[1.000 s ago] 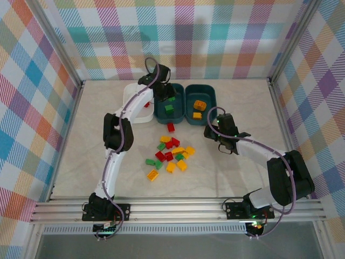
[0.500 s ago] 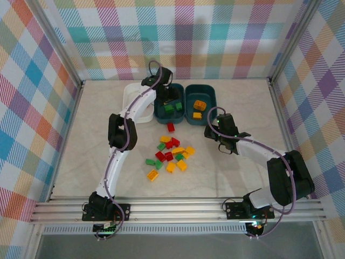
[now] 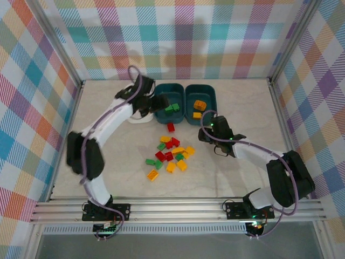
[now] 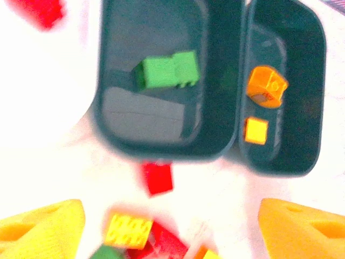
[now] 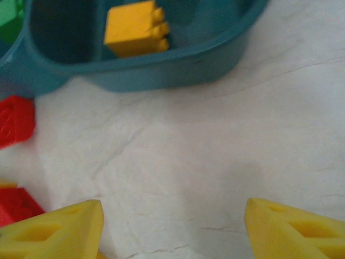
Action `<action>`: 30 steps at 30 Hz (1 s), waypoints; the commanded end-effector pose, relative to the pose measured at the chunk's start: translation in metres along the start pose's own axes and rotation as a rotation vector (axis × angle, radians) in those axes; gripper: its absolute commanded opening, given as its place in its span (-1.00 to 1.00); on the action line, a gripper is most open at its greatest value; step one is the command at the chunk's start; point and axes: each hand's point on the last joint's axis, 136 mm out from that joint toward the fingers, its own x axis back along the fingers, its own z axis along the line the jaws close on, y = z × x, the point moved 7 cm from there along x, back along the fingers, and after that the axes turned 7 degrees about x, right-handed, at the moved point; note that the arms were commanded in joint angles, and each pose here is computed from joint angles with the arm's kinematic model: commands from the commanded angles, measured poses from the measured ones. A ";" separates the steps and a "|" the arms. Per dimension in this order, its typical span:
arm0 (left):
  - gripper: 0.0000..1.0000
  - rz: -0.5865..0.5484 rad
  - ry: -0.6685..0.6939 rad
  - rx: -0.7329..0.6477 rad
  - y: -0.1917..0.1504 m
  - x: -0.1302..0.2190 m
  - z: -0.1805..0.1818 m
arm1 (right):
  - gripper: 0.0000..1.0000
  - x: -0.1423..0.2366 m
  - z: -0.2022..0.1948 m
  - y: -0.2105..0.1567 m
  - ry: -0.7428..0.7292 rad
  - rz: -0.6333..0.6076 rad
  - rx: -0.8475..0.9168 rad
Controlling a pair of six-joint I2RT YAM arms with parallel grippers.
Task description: Sort the legos into containers by color
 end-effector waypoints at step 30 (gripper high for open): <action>0.15 0.166 0.244 -0.436 -0.122 -0.066 0.041 | 0.39 0.003 0.004 0.008 -0.070 -0.080 0.011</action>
